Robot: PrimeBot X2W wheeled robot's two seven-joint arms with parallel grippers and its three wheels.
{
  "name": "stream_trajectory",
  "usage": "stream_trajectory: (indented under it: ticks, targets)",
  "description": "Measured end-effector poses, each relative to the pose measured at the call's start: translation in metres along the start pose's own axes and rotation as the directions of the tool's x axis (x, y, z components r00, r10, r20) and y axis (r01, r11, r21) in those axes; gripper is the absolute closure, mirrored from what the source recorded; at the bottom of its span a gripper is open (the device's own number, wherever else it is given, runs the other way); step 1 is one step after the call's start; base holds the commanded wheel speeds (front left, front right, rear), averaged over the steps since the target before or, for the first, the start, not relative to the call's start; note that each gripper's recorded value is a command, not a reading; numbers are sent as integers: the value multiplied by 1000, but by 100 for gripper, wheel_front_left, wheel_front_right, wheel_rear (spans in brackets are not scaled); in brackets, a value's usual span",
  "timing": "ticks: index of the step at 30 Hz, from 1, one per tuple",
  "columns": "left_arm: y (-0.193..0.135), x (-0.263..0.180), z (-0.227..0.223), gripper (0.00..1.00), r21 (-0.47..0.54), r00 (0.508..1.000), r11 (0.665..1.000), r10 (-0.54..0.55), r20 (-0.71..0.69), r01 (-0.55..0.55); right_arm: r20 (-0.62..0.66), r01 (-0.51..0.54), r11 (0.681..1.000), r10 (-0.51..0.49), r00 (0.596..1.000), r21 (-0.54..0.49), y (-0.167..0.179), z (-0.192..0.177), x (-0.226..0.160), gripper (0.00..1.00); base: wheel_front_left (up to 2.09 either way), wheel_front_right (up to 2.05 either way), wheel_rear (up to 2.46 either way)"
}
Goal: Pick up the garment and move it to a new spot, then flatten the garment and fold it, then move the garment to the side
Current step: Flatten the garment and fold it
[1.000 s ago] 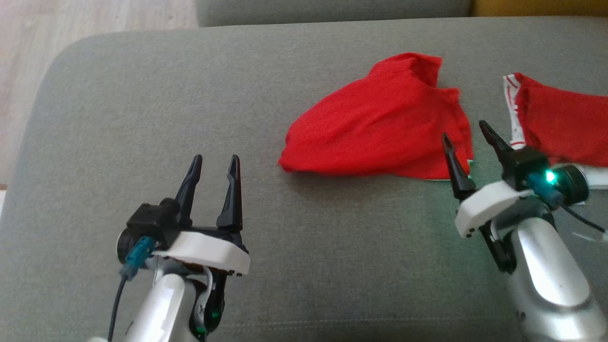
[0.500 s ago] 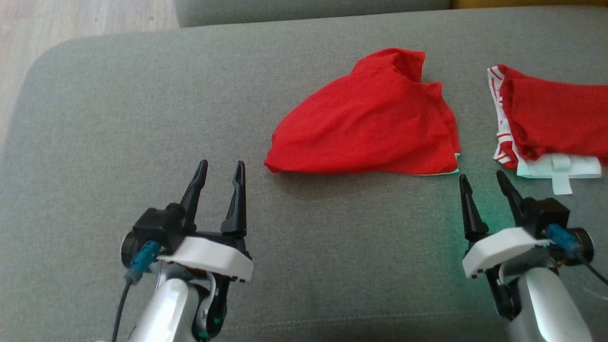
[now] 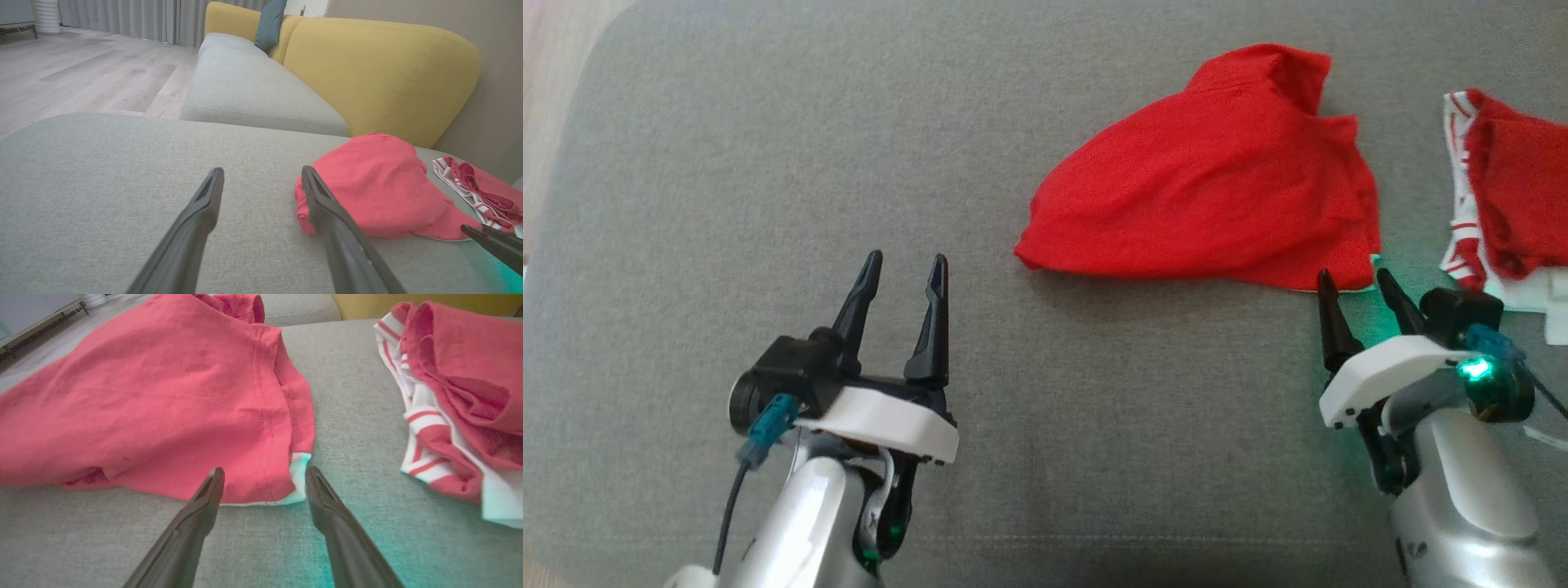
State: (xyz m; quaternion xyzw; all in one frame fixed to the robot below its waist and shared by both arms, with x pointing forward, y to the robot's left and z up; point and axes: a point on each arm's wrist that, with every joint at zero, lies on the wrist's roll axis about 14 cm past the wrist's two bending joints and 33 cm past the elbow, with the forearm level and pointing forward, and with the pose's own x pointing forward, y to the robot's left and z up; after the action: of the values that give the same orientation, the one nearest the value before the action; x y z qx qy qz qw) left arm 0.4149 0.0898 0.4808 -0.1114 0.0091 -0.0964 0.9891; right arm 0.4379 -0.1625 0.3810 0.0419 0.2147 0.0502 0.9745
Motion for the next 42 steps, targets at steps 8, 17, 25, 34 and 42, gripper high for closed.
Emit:
stream_trajectory:
  ticks: [8,17,25,34,42]
  targets:
    - [13,4,-8,0,8,999,1000,29,-20,-29,-51,-22,1000,21,998,-20,4,-10,23,11,0,0,0]
    - [6,3,1,0,18,1000,1000,12,3,-12,123,-95,991,106,987,-91,29,38,19,100,0,0,0]
    - [-10,-3,23,0,7,998,1000,-24,60,24,449,-176,957,264,854,-229,77,193,-11,100,0,0,0]
    - [-6,-23,35,0,-28,996,999,19,86,-17,507,-278,867,473,720,-414,166,305,-48,100,0,0,0]
    - [10,-40,41,0,-29,991,996,86,105,-83,656,-319,863,505,561,-391,202,388,-76,100,0,0,0]
